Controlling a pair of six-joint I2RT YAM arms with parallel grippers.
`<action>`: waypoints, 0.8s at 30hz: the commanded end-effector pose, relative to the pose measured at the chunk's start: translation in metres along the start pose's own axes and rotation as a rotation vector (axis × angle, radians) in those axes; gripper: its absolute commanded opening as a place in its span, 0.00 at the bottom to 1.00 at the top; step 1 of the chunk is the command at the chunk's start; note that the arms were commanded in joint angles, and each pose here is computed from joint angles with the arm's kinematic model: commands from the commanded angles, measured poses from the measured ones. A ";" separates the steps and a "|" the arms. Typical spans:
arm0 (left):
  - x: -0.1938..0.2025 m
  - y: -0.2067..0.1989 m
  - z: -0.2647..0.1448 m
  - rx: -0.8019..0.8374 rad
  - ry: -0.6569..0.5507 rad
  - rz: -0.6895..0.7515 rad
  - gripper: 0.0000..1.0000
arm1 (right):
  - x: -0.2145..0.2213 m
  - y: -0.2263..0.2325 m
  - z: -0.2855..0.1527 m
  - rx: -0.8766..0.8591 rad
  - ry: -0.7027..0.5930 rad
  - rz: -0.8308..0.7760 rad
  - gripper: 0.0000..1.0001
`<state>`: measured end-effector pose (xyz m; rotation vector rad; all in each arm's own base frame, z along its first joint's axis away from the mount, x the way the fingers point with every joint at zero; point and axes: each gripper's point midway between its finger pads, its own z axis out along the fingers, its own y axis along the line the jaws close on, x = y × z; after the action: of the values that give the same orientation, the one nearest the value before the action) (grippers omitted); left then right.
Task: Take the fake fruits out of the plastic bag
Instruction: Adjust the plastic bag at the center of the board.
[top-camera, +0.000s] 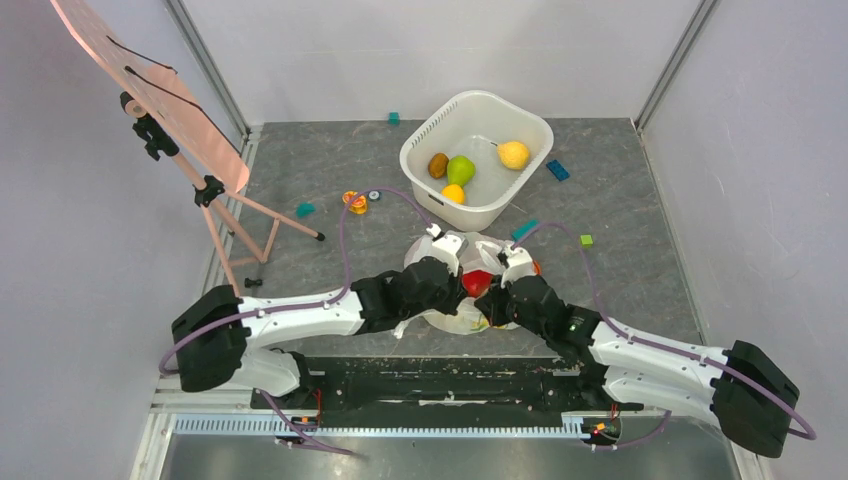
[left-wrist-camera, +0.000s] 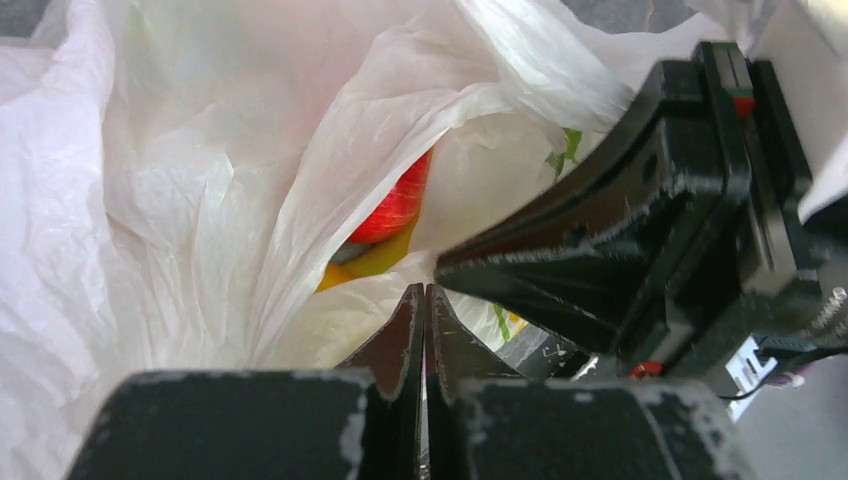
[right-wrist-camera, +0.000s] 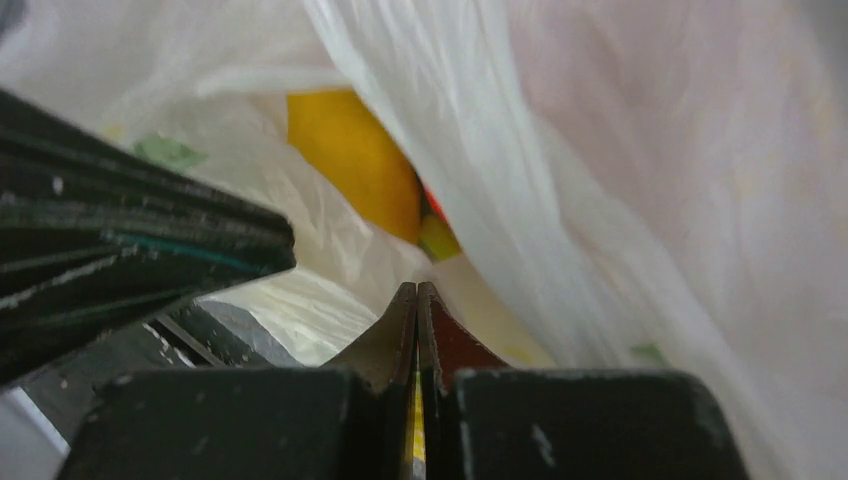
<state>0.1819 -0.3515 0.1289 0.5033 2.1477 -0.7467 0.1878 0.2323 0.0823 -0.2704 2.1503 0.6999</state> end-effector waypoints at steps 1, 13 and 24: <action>-0.004 0.001 0.017 -0.022 -0.040 0.023 0.02 | 0.021 0.007 -0.003 -0.045 0.044 0.003 0.00; 0.053 0.031 0.024 -0.080 0.054 -0.005 0.02 | -0.017 0.003 -0.010 0.039 -0.081 -0.028 0.05; 0.055 0.036 0.016 -0.081 0.034 -0.035 0.02 | -0.054 0.005 0.003 0.150 -0.136 -0.053 0.57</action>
<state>0.1734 -0.3227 0.0487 0.5211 2.2570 -0.6170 0.2051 0.2319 0.1042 -0.2290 2.0972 0.5575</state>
